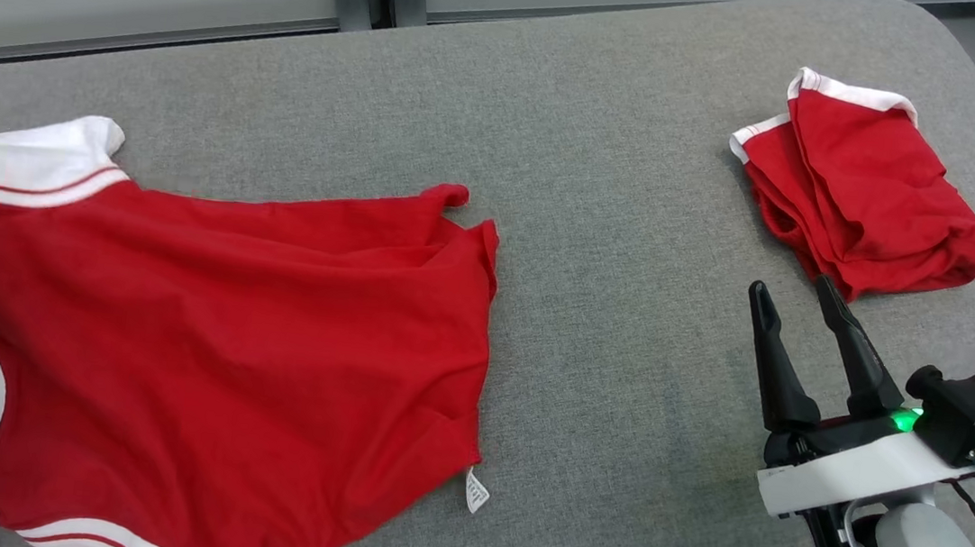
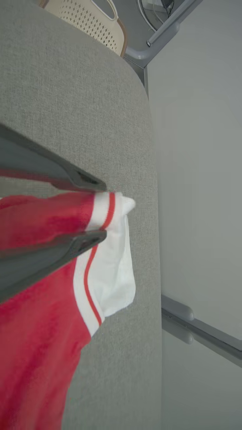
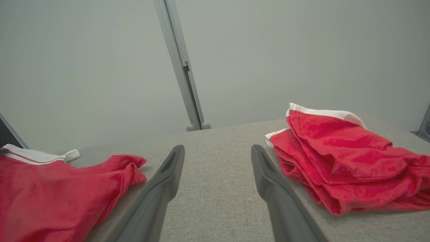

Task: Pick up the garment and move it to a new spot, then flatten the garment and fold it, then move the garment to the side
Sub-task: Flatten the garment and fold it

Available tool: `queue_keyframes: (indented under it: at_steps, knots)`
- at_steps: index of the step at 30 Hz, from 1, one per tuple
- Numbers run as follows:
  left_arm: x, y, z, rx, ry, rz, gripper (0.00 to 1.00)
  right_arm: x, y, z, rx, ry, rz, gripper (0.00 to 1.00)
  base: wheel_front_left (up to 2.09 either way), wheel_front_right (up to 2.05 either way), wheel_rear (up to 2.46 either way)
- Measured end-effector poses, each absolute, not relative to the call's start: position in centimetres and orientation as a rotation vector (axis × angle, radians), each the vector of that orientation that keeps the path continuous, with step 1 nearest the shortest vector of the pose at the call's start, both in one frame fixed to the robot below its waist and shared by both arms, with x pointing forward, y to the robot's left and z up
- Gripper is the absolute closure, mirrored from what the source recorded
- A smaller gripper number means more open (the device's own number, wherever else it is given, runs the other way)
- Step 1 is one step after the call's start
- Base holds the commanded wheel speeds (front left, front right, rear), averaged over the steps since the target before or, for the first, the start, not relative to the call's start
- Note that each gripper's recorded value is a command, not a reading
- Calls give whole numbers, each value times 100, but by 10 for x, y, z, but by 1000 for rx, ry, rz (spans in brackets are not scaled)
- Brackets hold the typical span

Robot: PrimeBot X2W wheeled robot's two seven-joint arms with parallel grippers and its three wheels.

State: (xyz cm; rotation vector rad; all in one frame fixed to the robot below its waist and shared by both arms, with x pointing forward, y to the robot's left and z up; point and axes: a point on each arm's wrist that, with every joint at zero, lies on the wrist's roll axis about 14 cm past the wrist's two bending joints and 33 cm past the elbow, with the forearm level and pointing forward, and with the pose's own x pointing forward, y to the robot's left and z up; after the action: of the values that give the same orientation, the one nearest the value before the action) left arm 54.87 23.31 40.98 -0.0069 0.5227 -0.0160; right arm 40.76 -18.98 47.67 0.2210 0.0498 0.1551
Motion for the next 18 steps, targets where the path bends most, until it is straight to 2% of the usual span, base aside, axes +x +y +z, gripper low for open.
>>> queue_keyframes:
  at_steps: [10,18]
  knots:
    - [538,217,462,7,316,-100,0,400,-172,487,236,25,200,0,0,0,0]
    - [503,207,508,-9,117,-143,0,392,-151,497,251,4,259,0,0,0,0]
